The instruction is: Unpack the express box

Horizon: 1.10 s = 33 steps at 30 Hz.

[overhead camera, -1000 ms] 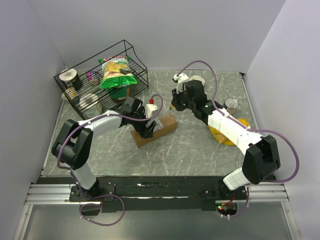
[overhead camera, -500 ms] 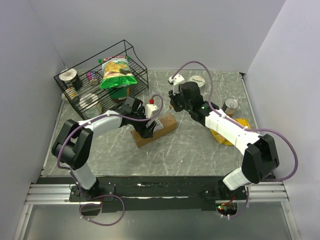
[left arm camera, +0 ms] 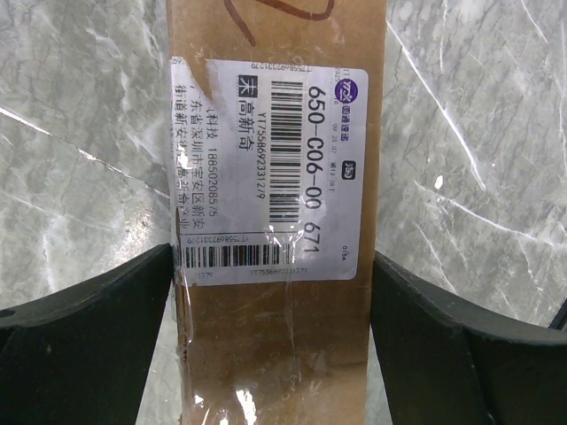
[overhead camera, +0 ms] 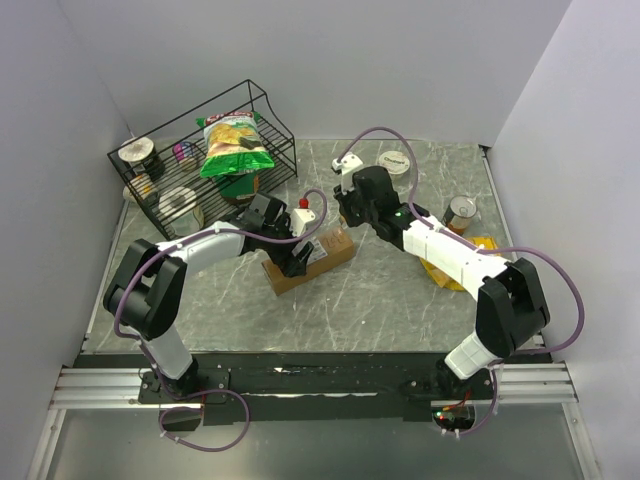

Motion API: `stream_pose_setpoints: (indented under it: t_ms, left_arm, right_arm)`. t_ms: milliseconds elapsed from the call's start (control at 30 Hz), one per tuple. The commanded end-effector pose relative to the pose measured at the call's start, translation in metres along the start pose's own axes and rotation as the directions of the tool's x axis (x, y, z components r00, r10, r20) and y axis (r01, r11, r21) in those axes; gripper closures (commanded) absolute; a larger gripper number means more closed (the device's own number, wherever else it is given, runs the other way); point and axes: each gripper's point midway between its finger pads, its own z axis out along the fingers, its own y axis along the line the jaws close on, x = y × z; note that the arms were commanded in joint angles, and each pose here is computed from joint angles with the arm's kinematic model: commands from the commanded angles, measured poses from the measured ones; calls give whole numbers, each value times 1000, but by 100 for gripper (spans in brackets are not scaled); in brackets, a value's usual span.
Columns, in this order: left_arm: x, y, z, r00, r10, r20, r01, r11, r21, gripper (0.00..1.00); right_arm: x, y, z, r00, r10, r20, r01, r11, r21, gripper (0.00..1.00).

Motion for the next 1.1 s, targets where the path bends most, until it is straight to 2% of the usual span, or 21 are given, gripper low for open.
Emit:
stream_pose_setpoints:
  t_ms: [0, 800, 1067]
  left_arm:
    - [29, -19, 9, 994, -71, -82, 76, 995, 58, 12]
    - [31, -23, 12, 992, -85, -88, 92, 993, 74, 12]
    - [31, -18, 14, 987, -135, -89, 139, 989, 45, 14]
  right_arm:
    - [-11, 1, 3, 999, -19, 36, 19, 1000, 8, 100]
    - [6, 1, 14, 999, -47, 1, 47, 999, 15, 100]
    - [23, 6, 4, 996, -52, -75, 51, 999, -9, 100]
